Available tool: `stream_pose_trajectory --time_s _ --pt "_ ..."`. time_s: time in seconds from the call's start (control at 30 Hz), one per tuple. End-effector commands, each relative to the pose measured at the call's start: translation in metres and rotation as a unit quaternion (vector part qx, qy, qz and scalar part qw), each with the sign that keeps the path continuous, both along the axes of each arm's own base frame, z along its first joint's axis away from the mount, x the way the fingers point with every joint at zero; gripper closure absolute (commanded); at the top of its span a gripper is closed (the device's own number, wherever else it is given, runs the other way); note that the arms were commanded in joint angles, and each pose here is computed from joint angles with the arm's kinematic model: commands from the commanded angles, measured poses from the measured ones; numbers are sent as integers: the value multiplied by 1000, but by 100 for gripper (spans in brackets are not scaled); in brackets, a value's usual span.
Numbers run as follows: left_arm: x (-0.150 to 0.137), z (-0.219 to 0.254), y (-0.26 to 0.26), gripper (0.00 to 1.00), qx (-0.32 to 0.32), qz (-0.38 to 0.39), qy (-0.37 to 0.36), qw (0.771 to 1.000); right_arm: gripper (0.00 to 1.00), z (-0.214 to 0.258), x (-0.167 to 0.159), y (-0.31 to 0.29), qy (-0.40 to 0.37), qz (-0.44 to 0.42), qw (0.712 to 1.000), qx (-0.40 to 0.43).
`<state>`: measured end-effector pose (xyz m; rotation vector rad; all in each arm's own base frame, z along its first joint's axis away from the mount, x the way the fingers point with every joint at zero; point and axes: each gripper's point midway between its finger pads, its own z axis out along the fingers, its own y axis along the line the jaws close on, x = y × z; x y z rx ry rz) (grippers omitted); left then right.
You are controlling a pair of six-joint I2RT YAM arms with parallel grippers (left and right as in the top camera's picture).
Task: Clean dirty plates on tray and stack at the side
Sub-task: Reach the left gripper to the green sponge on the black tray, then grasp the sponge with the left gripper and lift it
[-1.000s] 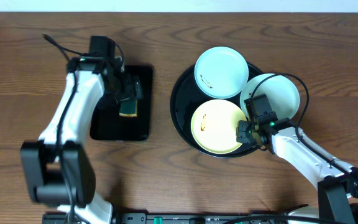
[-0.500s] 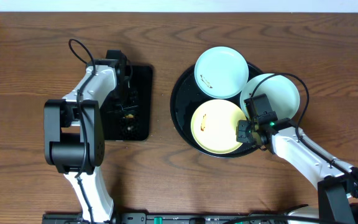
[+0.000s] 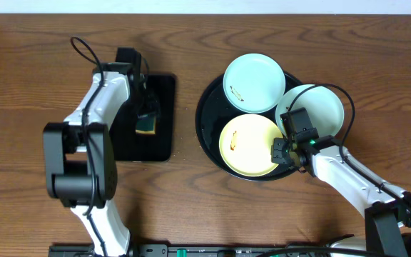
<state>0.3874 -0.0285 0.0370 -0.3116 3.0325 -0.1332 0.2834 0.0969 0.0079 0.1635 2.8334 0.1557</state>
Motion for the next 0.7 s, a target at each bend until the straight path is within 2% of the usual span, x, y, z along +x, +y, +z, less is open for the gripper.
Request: stream_pose_trajectory --time_s 0.0,0.2,0.3,0.37,0.43,0.47,0.5,0.53,0.57,0.67 --pt "18 15 2 30 4 -1 -46 999 73 1 1 1 -4 3 1000 -1" --pt "6 -32 1 29 3 -3 -51 999 71 1 1 1 -4 3 1000 -1" --pt "5 -38 1 30 3 -3 -55 998 71 1 1 1 -4 3 1000 -1" --pt "7 -38 1 43 3 -3 -59 998 71 1 1 1 -4 3 1000 -1" --pt "11 -37 1 63 3 -3 -67 998 69 1 1 1 -4 3 1000 -1" --pt "12 -37 1 64 3 -3 -69 998 68 1 1 1 -4 3 1000 -1" --pt "13 -37 1 52 2 -3 -71 997 67 1 1 1 -3 3 1000 -1" --pt "13 -37 1 32 3 -3 -71 997 66 1 1 1 -3 3 1000 -1" --pt "11 -37 1 24 3 -3 -67 998 65 1 1 1 -3 3 1000 -1" --pt "-1 -40 1 24 3 -3 -42 999 64 0 1 1 -3 3 1000 -1"
